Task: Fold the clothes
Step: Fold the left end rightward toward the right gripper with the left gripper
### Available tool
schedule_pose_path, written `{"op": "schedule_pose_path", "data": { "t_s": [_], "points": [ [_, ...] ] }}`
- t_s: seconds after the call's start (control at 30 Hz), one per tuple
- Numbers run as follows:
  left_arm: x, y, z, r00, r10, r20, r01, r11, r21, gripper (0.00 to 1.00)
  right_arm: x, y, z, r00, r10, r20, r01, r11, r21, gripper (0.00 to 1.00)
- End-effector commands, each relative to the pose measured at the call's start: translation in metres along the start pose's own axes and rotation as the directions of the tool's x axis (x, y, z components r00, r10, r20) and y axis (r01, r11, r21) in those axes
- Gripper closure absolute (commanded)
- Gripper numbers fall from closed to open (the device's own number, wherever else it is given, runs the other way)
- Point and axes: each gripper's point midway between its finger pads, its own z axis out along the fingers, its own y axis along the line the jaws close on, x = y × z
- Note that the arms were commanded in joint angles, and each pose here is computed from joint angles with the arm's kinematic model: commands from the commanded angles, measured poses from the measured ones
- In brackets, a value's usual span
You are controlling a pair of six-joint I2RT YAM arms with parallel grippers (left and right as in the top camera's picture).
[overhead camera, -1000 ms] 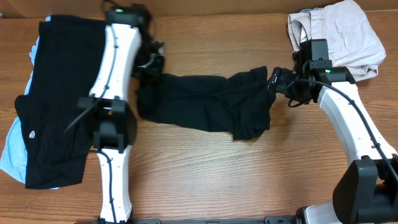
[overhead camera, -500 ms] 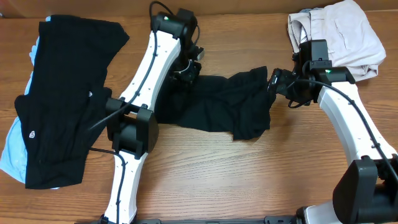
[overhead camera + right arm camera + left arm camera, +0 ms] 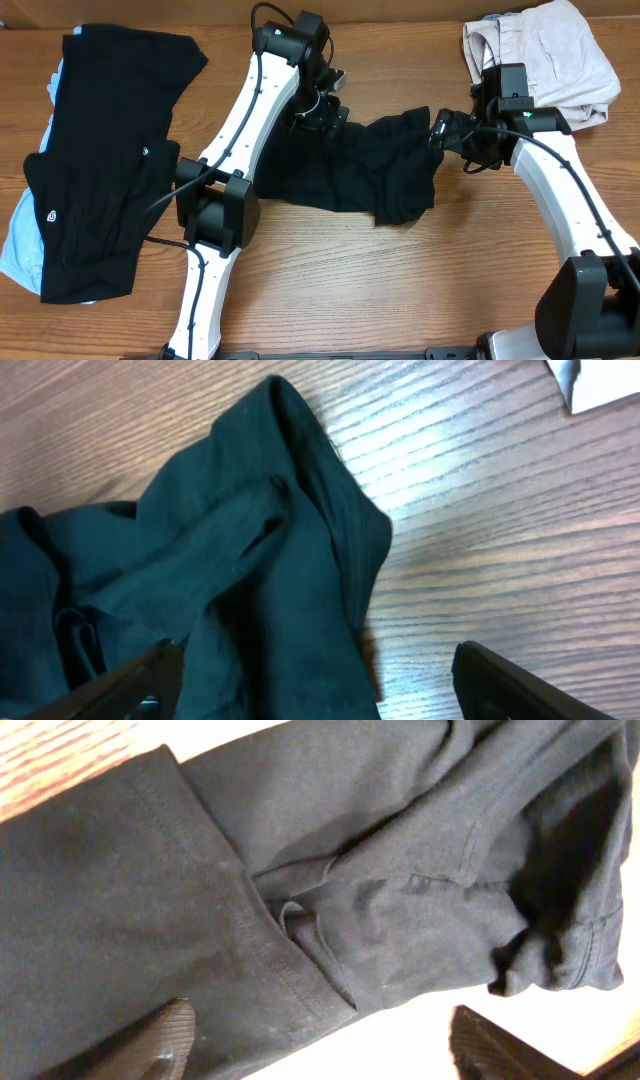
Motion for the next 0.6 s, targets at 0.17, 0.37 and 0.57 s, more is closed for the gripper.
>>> {"op": "schedule_pose_path", "data": {
  "t_s": [0.17, 0.37, 0.57],
  "points": [
    [-0.005, 0.020, -0.024, 0.998, -0.044, 0.051, 0.044, 0.999, 0.002, 0.00, 0.021, 0.007, 0.038, 0.990, 0.011, -0.140, -0.022, 0.997, -0.073, 0.03],
    [0.002, 0.054, -0.031, 0.994, -0.099, 0.046, 0.102, 0.993, -0.062, 0.00, 0.036, 0.005, 0.062, 0.974, 0.025, -0.227, -0.045, 0.996, -0.083, 0.00],
    [0.008, 0.075, -0.035, 0.992, -0.120, 0.037, 0.123, 0.987, -0.103, 0.00, 0.047, 0.009, 0.077, 0.963, 0.009, -0.269, -0.045, 0.991, -0.129, 0.00]
  ]
}}
